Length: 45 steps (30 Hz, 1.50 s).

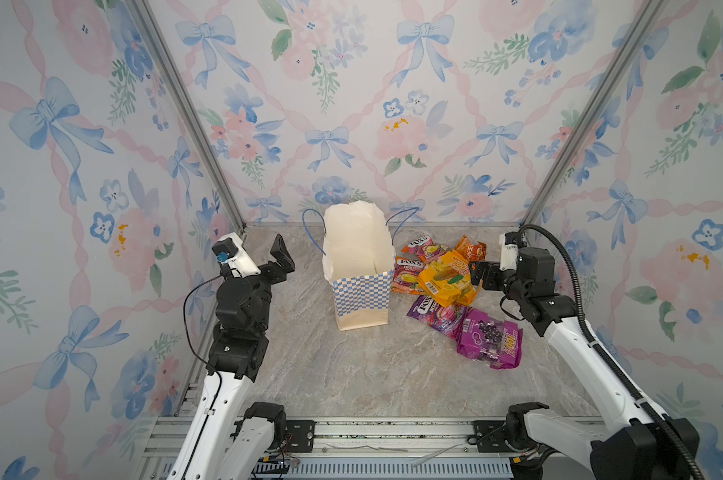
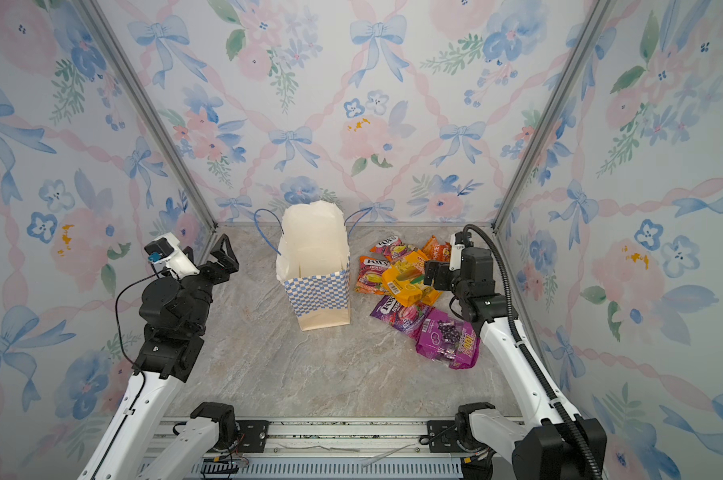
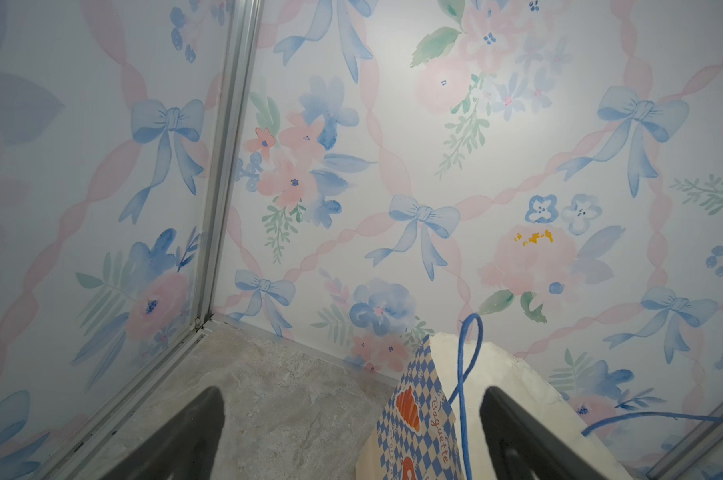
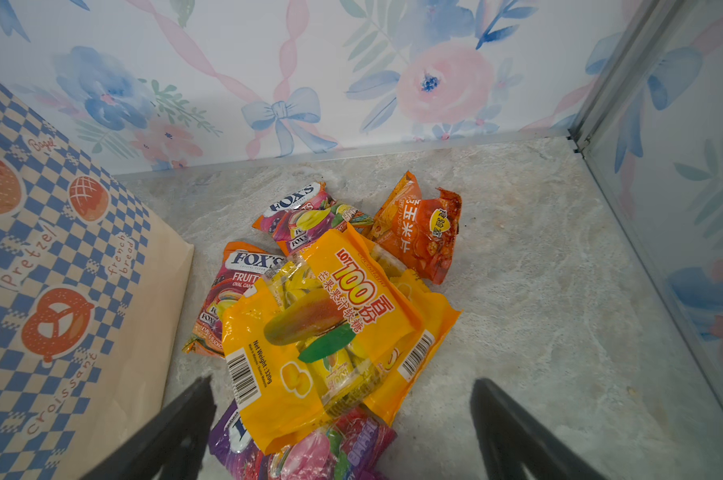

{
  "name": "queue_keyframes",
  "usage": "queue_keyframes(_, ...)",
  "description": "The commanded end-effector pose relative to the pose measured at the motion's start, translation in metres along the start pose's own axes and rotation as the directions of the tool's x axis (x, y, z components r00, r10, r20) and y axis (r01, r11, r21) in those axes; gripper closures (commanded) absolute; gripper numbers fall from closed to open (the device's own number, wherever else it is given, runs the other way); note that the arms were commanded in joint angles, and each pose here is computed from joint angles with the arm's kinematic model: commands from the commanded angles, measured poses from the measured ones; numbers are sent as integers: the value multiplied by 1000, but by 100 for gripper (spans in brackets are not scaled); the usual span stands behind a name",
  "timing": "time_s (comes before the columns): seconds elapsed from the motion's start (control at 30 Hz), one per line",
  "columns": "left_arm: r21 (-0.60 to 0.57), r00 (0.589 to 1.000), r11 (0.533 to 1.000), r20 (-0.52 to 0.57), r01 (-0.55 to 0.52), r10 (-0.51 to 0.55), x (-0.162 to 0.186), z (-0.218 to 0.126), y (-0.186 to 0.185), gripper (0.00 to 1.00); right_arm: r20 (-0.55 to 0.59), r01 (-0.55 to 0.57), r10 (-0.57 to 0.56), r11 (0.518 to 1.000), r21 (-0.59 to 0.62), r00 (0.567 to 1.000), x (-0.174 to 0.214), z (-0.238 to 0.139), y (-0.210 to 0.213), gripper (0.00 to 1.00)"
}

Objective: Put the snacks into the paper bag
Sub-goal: 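Raise the left gripper toward the bag handle while the right moves over the snacks, then grasp the blue bag handle with the left gripper while the right gripper hovers over snacks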

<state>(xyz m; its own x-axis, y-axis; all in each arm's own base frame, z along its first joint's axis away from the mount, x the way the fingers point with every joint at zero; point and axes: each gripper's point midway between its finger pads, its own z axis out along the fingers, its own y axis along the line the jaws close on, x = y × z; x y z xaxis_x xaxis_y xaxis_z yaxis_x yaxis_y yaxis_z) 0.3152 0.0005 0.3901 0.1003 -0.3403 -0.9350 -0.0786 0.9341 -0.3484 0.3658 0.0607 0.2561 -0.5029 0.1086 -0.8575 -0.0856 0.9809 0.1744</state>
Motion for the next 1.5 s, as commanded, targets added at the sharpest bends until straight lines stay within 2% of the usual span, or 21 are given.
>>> queue_keyframes(0.0, 43, 988, 997, -141, 65, -59, 24, 4, -11, 2, 8, -17, 17, 999, -28, 1000, -17, -17, 14, 4)
queue_keyframes(0.17, 116, 959, 980, -255, 160, -126, 37, 19, -35, 2, -2, -23, 23, 1000, 21, 1000, -24, -27, 15, 3)
queue_keyframes(0.43, 178, 905, 959, -404, 220, -132, 69, 36, -59, 2, 14, -14, 13, 999, 48, 1000, -39, -46, 22, 3)
queue_keyframes(1.0, 263, 849, 944, -527, 197, -30, 114, 45, -96, 2, 5, -37, 37, 996, 80, 999, -37, -36, 19, 3)
queue_keyframes(1.2, 207, 811, 966, -585, 155, -4, 139, 53, -89, 2, -5, -36, 36, 995, 89, 999, -35, -31, 18, 4)
queue_keyframes(1.47, 148, 790, 983, -613, 107, 6, 158, 59, -75, 2, -26, -37, 39, 995, 95, 999, -30, -23, 17, 3)
